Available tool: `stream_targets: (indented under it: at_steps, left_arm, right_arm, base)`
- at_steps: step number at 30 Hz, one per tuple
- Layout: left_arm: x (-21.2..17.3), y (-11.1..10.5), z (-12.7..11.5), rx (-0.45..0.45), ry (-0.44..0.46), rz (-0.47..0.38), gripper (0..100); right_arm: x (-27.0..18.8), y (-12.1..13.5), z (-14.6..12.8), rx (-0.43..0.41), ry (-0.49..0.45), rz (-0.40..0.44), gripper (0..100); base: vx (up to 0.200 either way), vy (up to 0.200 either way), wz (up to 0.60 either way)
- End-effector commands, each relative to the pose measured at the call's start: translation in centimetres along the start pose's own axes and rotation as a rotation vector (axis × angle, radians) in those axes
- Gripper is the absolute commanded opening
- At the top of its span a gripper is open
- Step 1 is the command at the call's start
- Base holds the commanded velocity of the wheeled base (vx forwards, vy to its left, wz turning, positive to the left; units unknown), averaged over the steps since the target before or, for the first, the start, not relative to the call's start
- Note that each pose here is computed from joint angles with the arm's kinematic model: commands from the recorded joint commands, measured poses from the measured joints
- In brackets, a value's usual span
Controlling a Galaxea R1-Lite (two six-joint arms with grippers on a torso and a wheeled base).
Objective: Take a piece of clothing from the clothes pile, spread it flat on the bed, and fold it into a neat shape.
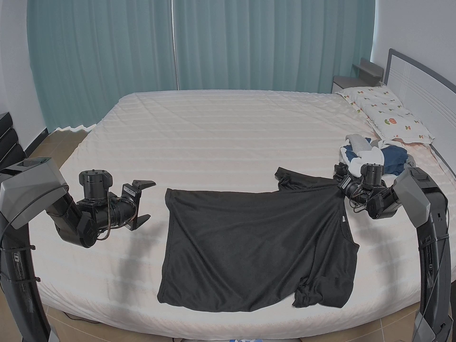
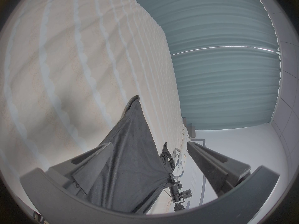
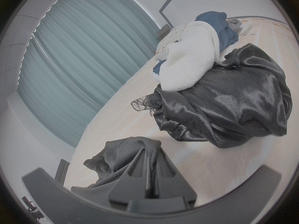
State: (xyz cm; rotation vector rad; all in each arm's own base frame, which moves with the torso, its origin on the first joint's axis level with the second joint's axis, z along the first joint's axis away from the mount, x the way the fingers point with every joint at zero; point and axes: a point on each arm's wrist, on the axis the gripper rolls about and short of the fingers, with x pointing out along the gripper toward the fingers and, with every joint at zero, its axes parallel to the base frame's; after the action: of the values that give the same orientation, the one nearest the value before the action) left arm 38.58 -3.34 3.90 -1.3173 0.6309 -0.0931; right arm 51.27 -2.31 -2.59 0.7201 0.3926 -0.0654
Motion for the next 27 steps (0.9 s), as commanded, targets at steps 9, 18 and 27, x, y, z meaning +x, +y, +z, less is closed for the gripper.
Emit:
stream_targets:
  at_steps: [9, 18, 27]
  left_arm:
    - [-0.1, 0.5, -0.4, 0.038, 0.010, 0.019, 100]
    - [-0.4, 1.0, -2.0, 0.104, 0.014, 0.018, 100]
    - [-1.6, 2.1, -4.9, 0.120, 0.070, 0.083, 100]
  right_arm:
    - [-1.4, -0.1, 0.3, -0.016, -0.025, 0.010, 100]
    - [-10.1, -0.1, 0.5, -0.018, 0.050, -0.029, 100]
    - [-18.0, -1.1, -3.9, -0.031, 0.166, -0.100, 100]
  base:
    - [0.000, 0.000, 0.00]
    - [0.000, 0.000, 0.00]
    - [-0.133, 0.000, 0.00]
